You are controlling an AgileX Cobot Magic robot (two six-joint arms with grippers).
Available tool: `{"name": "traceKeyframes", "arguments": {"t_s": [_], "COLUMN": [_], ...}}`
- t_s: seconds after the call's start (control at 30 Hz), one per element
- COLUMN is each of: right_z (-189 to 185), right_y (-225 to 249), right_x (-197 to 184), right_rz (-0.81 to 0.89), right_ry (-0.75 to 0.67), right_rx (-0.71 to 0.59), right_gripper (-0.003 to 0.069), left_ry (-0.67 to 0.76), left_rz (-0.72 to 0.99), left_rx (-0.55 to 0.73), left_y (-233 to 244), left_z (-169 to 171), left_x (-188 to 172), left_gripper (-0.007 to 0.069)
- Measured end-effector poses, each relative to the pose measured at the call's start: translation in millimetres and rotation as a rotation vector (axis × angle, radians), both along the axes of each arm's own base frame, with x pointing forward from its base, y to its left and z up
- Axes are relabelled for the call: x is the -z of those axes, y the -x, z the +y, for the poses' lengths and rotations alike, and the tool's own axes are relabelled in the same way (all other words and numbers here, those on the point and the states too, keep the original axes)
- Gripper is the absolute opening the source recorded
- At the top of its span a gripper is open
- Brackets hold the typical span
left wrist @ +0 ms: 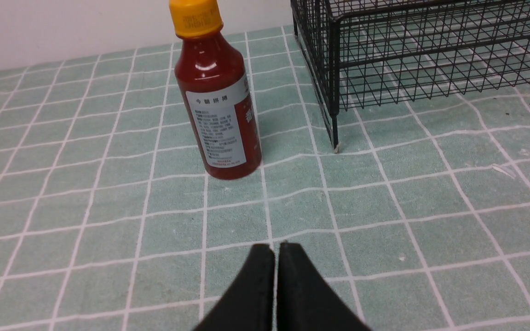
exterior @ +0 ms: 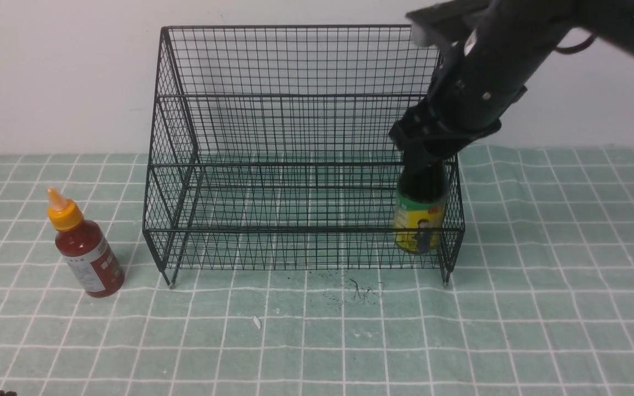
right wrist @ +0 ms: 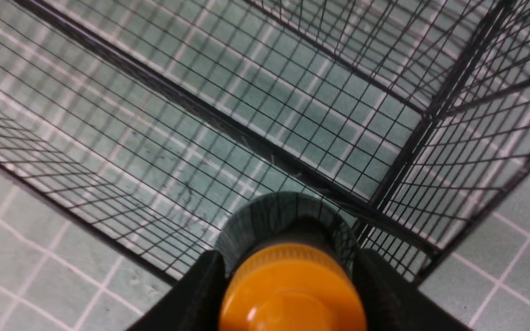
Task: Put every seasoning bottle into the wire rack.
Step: Use the right arm to put the condiment bottle back on the shelf
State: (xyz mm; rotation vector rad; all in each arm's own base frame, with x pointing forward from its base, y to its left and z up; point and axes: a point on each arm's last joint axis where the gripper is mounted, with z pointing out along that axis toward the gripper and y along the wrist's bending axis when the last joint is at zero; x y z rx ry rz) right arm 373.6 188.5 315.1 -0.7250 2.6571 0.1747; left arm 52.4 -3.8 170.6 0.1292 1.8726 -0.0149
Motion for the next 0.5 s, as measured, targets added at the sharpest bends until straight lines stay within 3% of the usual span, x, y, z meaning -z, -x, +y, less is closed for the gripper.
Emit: {"name": "traceKeyframes", "arguments": {"t_s": [0.17,0.5], "right_z": [10,9], "right_y": [-3,-2], "right_x": [14,8], "right_rz": [0.013,0.000], "right_ry": [0.029,0.004], "right_rx": [-0.004,0.065], "right_gripper": [0.0338,0.0507], "left_ry": [0.000,0.000], "left_rz": [0.000,0.000], "left_rx": [0.000,0.000], "left_y": [0,0], "left_z": [0,0], "left_x": [0,0], "left_gripper": [-0.0006,-0.0006]}}
